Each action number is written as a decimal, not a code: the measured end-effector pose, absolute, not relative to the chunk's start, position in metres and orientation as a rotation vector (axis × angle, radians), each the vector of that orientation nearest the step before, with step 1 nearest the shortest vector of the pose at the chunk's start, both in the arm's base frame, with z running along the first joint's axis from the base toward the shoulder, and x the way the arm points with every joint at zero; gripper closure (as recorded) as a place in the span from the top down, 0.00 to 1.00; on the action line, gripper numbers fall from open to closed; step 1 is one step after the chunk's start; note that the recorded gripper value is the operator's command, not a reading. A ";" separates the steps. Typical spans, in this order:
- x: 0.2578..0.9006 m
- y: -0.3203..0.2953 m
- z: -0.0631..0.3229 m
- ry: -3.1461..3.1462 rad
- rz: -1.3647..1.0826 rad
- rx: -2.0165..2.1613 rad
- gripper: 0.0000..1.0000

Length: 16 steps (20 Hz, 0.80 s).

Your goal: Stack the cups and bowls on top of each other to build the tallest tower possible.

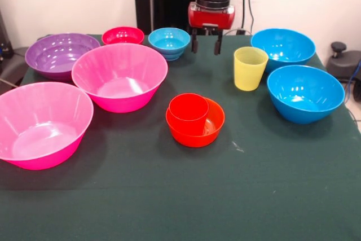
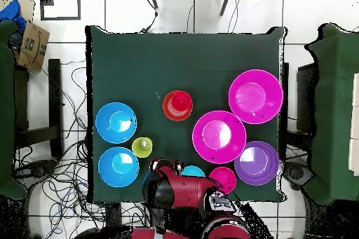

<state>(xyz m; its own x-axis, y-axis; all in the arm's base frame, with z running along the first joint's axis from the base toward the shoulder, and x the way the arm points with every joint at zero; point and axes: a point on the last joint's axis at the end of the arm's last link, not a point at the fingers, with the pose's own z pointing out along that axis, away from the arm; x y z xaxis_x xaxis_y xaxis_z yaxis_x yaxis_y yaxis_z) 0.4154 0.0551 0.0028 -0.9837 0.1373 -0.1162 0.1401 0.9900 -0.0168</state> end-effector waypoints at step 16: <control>0.425 0.042 0.017 2.992 -0.049 0.248 1.00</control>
<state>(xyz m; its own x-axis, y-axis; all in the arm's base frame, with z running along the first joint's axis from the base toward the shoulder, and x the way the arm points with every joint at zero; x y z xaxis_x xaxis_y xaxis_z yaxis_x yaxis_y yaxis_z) 0.4253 0.0421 0.0175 -0.9767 0.1617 -0.1410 0.1662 0.9859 -0.0211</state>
